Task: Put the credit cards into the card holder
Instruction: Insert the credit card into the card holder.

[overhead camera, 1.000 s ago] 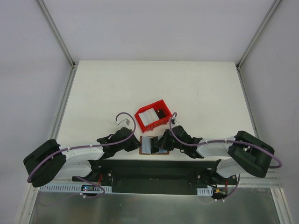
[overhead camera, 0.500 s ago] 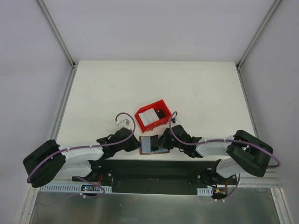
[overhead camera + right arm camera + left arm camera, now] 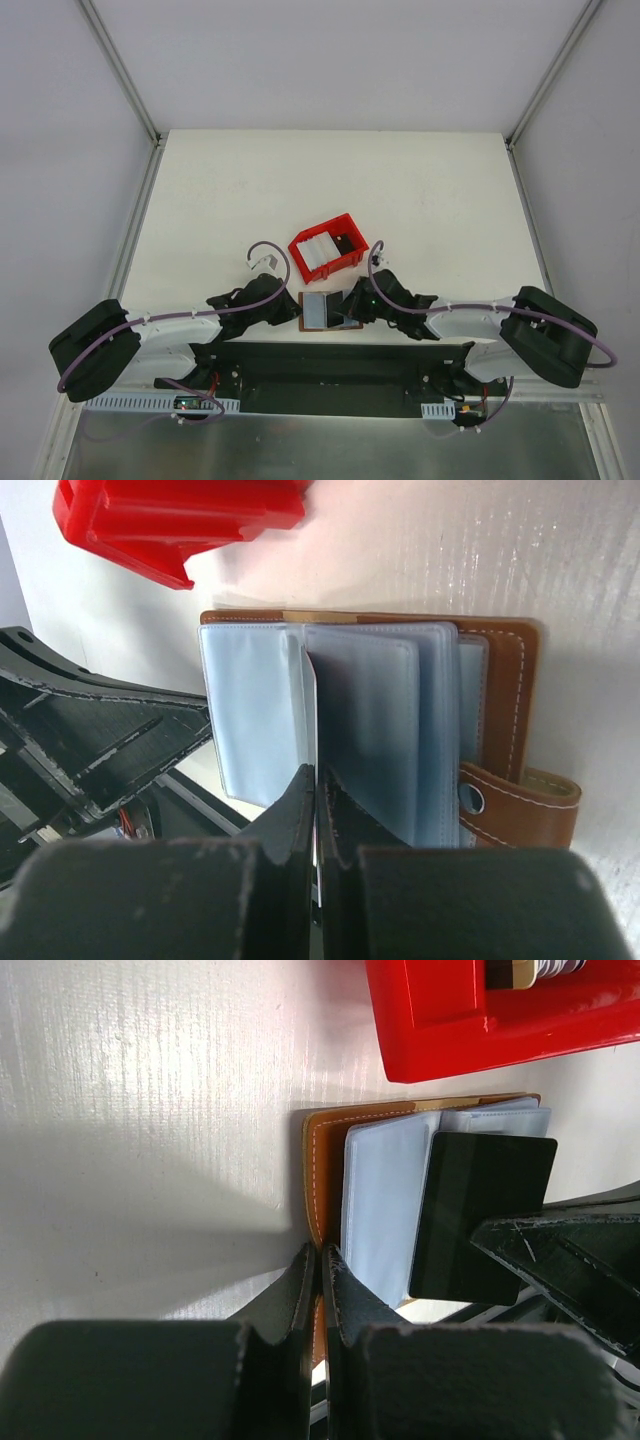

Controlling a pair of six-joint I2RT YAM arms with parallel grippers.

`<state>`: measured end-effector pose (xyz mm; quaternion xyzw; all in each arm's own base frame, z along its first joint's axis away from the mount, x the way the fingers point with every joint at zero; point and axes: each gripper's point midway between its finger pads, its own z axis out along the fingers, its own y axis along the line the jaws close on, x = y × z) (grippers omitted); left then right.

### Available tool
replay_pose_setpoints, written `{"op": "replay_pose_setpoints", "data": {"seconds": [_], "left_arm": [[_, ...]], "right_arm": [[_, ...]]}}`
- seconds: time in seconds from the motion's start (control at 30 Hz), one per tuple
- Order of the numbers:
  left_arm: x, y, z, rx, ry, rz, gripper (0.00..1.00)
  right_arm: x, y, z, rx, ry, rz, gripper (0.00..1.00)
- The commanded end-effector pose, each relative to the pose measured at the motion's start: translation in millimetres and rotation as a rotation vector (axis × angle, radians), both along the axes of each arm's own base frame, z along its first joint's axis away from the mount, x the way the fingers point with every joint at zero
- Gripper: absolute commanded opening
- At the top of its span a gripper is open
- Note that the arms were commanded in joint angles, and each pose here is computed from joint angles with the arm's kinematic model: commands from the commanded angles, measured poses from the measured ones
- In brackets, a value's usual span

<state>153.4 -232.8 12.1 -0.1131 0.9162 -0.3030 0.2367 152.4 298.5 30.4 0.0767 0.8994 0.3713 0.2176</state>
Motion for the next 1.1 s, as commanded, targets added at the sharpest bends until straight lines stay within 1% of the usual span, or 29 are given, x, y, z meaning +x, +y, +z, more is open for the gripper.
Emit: {"op": "replay_pose_setpoints", "data": {"seconds": [0.0,0.2,0.57,0.8,1.07], "left_arm": [[-20.7,30.2,-32.7,0.152,0.074,-0.019,0.00],[-20.1,29.2,-32.5,0.153,0.074,-0.022,0.00],[-20.9,31.1,-34.1,0.155,0.076,-0.018,0.00],[-20.8,31.6,-33.6,0.153,0.072,-0.014,0.00],[-20.1,30.5,-34.0,0.153,0.073,-0.017,0.00]], "right_arm": [[-7.1,-20.2,-17.5,-0.115,0.023,0.001,0.01],[-9.2,-1.3,-21.9,-0.086,0.048,0.046,0.01],[-14.5,-6.2,-22.0,-0.074,0.054,0.042,0.00],[-14.7,-22.4,-26.4,-0.120,0.050,0.000,0.01],[-16.6,-3.5,-28.5,-0.091,0.073,0.047,0.01]]}}
